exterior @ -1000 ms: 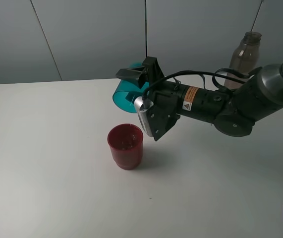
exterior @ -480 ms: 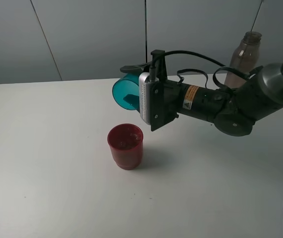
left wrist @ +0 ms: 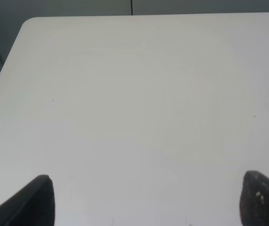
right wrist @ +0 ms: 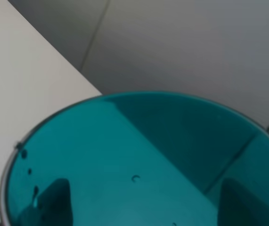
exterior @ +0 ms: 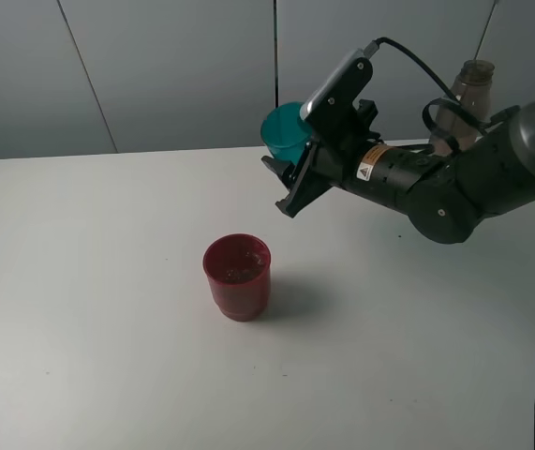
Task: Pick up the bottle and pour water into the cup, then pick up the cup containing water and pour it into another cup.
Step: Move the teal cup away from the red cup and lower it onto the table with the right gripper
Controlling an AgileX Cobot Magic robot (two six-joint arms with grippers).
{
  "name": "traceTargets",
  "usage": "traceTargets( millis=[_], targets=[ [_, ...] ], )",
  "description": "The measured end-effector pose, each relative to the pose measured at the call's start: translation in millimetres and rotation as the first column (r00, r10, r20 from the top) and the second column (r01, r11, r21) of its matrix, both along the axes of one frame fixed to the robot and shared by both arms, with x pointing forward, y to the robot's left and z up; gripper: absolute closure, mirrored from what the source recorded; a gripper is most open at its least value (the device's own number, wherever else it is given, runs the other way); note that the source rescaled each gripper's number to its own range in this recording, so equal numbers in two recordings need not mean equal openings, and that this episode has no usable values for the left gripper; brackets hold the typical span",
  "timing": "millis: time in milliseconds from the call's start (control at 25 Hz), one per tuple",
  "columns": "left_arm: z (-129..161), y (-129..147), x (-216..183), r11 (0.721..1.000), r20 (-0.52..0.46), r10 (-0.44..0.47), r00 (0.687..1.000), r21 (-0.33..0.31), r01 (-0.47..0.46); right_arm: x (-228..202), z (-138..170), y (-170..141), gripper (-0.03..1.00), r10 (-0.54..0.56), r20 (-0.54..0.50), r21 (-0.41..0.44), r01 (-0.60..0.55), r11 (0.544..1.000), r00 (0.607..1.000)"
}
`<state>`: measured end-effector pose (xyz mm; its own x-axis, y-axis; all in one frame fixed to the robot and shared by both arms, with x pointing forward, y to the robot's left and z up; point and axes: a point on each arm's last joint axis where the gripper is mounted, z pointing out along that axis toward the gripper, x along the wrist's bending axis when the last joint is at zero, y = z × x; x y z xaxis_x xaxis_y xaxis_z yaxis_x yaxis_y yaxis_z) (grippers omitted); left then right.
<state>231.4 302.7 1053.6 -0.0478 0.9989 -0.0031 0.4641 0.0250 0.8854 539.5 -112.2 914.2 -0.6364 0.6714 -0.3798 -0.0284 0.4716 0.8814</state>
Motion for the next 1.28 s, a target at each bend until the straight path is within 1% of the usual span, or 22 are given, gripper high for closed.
traceTargets(
  millis=[120,240,440,560,800,1040,1280],
  targets=[
    [0,0,0,1.000,0.000,0.000,1.000,0.000,0.000,3,-5,-7,0.89,-0.104,-0.092,0.033,0.108,0.994,0.990],
    [0,0,0,1.000,0.000,0.000,1.000,0.000,0.000,7,-5,-15,0.89,-0.175,-0.149,0.088,0.189,0.978,0.973],
    [0,0,0,1.000,0.000,-0.001,1.000,0.002,0.001,15,-9,-28,0.89,-0.238,-0.190,0.139,0.266,0.954,0.952],
    [0,0,0,1.000,0.000,-0.002,1.000,0.003,0.002,21,-21,-35,0.89,-0.266,-0.220,0.140,0.300,0.944,0.939],
    [0,0,0,1.000,0.000,-0.001,1.000,0.002,0.001,42,-42,-35,0.89,-0.293,-0.246,0.142,0.333,0.932,0.924],
    [0,0,0,1.000,0.000,0.000,1.000,0.000,0.000,62,-54,-26,0.89,-0.293,-0.237,0.156,0.334,0.930,0.926],
    [0,0,0,1.000,0.000,0.000,1.000,0.000,0.000,70,-63,-23,0.89,-0.294,-0.242,0.156,0.336,0.929,0.925]
  ],
)
